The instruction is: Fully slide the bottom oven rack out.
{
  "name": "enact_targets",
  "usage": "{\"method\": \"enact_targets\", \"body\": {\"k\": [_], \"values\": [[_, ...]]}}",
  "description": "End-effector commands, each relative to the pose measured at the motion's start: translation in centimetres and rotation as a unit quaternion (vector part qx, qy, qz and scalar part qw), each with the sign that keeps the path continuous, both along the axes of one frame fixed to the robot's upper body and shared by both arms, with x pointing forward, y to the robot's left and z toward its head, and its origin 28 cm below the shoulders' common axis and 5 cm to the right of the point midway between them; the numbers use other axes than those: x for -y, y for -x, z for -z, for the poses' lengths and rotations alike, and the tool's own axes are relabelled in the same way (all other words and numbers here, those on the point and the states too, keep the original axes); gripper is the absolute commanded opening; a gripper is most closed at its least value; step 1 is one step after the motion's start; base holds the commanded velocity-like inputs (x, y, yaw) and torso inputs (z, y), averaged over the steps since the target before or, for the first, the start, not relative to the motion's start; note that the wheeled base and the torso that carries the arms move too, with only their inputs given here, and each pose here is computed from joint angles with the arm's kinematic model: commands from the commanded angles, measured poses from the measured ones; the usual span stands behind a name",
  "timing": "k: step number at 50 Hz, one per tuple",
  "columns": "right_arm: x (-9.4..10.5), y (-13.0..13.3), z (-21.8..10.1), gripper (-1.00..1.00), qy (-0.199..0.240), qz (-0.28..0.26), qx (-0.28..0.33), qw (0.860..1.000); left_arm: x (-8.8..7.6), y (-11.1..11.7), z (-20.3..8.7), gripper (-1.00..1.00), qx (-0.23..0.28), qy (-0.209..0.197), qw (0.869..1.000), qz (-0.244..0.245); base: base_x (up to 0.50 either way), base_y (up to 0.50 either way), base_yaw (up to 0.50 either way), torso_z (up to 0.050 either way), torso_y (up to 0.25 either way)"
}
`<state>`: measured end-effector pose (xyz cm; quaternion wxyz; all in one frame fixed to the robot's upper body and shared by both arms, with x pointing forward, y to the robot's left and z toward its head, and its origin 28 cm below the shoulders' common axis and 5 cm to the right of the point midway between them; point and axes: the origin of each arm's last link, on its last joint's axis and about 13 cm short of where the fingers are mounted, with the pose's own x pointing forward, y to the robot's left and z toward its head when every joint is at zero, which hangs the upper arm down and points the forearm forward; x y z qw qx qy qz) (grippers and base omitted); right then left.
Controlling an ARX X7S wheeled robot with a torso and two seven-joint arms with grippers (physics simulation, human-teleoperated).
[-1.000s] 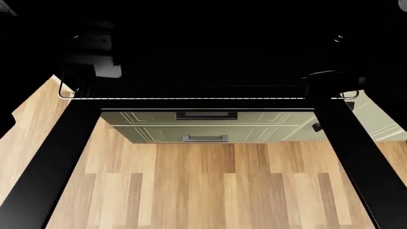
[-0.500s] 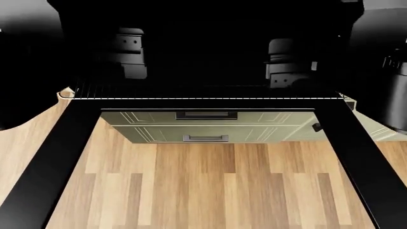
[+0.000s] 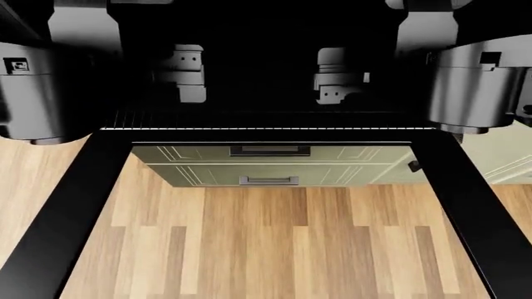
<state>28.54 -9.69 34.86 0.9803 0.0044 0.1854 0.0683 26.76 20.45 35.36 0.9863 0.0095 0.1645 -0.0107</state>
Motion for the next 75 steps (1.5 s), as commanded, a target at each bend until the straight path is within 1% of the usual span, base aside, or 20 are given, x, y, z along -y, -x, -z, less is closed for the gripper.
{"method": "enact_targets", "body": {"k": [1, 15, 18, 25, 31, 33, 40, 46, 50, 60, 66, 70, 75], "values": [[-0.4, -1.9, 0.7, 1.0, 0.006, 0.001, -0.017, 1.0, 0.3, -1.6, 0.7, 1.0, -0.01, -0.003, 1.0, -0.011, 0.0, 0.0, 0.0, 0.0, 0.0], [-0.2, -3.1, 1.8, 1.0, 0.019, 0.016, -0.031, 0.999, 0.7, -2.7, 2.0, 1.0, -0.016, -0.014, 1.0, -0.004, 0.0, 0.0, 0.0, 0.0, 0.0], [-0.1, -3.4, 2.1, 1.0, 0.019, 0.017, -0.034, 0.999, 0.8, -2.9, 2.2, 1.0, -0.019, -0.01, 1.0, -0.003, 0.0, 0.0, 0.0, 0.0, 0.0], [0.1, -4.1, 3.0, 1.0, 0.018, 0.024, -0.04, 0.999, 1.4, -3.7, 3.2, 1.0, -0.023, -0.022, 0.999, -0.003, 0.0, 0.0, 0.0, 0.0, 0.0], [0.2, -4.6, 4.0, 1.0, 0.02, 0.027, -0.051, 0.998, 1.5, -4.0, 4.0, 1.0, -0.036, -0.022, 0.999, 0.0, 0.0, 0.0, 0.0, 0.0, 0.0], [0.1, -4.8, 4.2, 1.0, 0.022, 0.027, -0.053, 0.998, 1.6, -4.1, 4.3, 1.0, -0.036, -0.031, 0.999, -0.004, 0.0, 0.0, 0.0, 0.0, 0.0], [0.2, -5.3, 5.1, 1.0, 0.028, 0.031, -0.06, 0.997, 1.8, -4.5, 4.9, 1.0, -0.044, -0.027, 0.999, 0.0, 0.0, 0.0, 0.0, 0.0, 0.0], [0.3, -5.8, 5.7, 1.0, 0.032, 0.036, -0.064, 0.997, 1.9, -4.8, 5.5, 1.0, -0.048, -0.033, 0.998, -0.001, 0.0, 0.0, 0.0, 0.0, 0.0], [0.4, -5.7, 6.3, 1.0, 0.036, 0.037, -0.07, 0.996, 1.8, -4.6, 5.9, 1.0, -0.054, -0.028, 0.998, -0.002, 0.0, 0.0, 0.0, 0.0, 0.0], [0.5, -5.4, 8.2, 1.0, 0.043, 0.035, -0.092, 0.994, 1.1, -4.6, 7.8, 1.0, -0.073, -0.037, 0.997, -0.008, 0.0, 0.0, 0.0, 0.0, -0.005], [0.4, -5.2, 9.1, 1.0, 0.043, 0.032, -0.105, 0.993, 1.1, -4.3, 8.2, 1.0, -0.077, -0.038, 0.996, -0.008, 0.0, 0.0, 0.0, 0.0, -0.01], [0.6, -4.5, 9.8, 1.0, 0.045, 0.03, -0.123, 0.991, 1.0, -3.8, 8.2, 1.0, -0.081, -0.045, 0.996, -0.006, 0.0, 0.0, 0.0, 0.0, -0.011], [1.0, -3.2, 11.4, 1.0, 0.044, 0.03, -0.147, 0.988, 0.3, -3.2, 8.6, 1.0, -0.091, -0.042, 0.995, -0.015, 0.0, 0.0, 0.0, 0.0, -0.009]]}}
